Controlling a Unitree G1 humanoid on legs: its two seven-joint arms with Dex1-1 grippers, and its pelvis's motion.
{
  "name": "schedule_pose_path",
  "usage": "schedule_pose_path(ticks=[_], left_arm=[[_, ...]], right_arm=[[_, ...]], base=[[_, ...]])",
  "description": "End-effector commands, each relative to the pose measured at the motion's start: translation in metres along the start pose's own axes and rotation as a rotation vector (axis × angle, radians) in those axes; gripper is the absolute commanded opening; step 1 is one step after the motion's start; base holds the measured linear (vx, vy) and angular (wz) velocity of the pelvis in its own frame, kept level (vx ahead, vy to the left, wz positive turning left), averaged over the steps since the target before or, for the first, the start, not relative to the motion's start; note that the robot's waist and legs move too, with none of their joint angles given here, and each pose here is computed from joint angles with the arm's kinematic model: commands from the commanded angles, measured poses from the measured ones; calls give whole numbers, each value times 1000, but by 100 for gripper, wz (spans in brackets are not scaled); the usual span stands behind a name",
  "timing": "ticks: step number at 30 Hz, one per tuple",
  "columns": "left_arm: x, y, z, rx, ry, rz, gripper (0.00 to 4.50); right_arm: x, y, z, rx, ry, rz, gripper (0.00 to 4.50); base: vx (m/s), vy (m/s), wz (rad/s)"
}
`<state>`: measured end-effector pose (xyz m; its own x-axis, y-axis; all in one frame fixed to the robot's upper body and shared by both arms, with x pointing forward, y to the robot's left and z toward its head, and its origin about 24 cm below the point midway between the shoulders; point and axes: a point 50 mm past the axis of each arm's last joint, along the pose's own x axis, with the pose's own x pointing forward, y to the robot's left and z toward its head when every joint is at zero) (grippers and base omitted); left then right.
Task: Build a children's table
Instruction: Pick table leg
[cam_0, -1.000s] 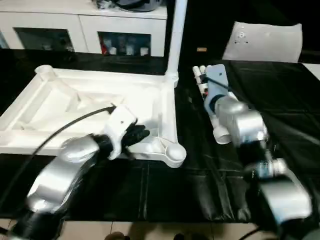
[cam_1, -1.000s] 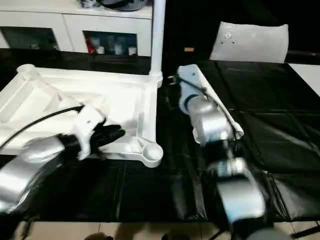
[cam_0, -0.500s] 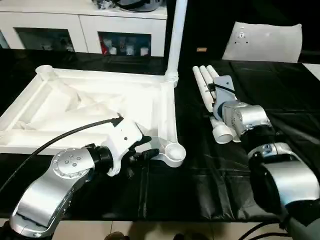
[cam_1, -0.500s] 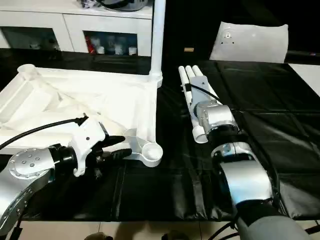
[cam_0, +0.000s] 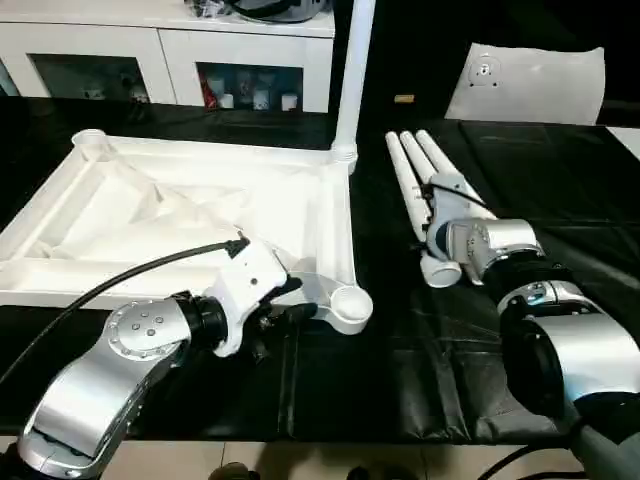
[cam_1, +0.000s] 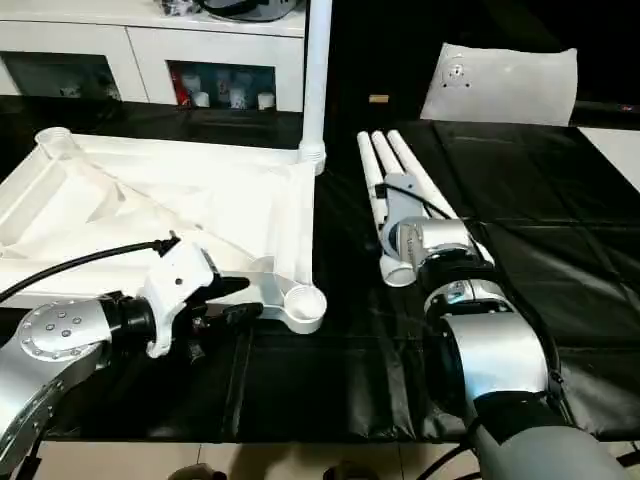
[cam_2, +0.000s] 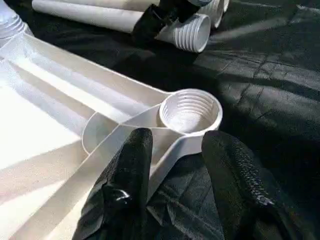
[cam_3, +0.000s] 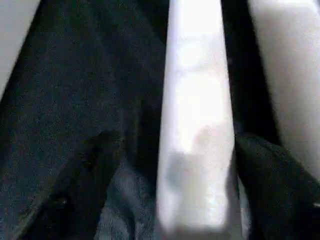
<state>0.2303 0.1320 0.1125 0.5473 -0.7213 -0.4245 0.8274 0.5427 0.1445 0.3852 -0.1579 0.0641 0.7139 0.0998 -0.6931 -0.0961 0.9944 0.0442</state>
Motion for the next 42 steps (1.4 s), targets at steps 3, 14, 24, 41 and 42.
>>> schedule_pose_path(ticks=[3, 14, 24, 41, 42], left_arm=[[-1, -2, 4, 19, 0, -11, 187], [-3, -1, 5, 20, -2, -12, 187], [-3, -1, 6, 19, -5, -10, 187], [3, 8, 19, -77, -162, 140, 187], [4, 16, 30, -120, -248, 206, 187]], right_arm=[[-3, -3, 4, 46, 16, 38, 342], [-4, -11, 4, 52, 13, 29, 256], [-5, -16, 5, 102, -13, 27, 193], [-50, -21, 63, 332, -637, 266, 187], [-66, -14, 64, 342, -756, 376, 187]], base=[[0, 0, 0], [0, 0, 0], [0, 0, 0], [0, 0, 0], [0, 0, 0]])
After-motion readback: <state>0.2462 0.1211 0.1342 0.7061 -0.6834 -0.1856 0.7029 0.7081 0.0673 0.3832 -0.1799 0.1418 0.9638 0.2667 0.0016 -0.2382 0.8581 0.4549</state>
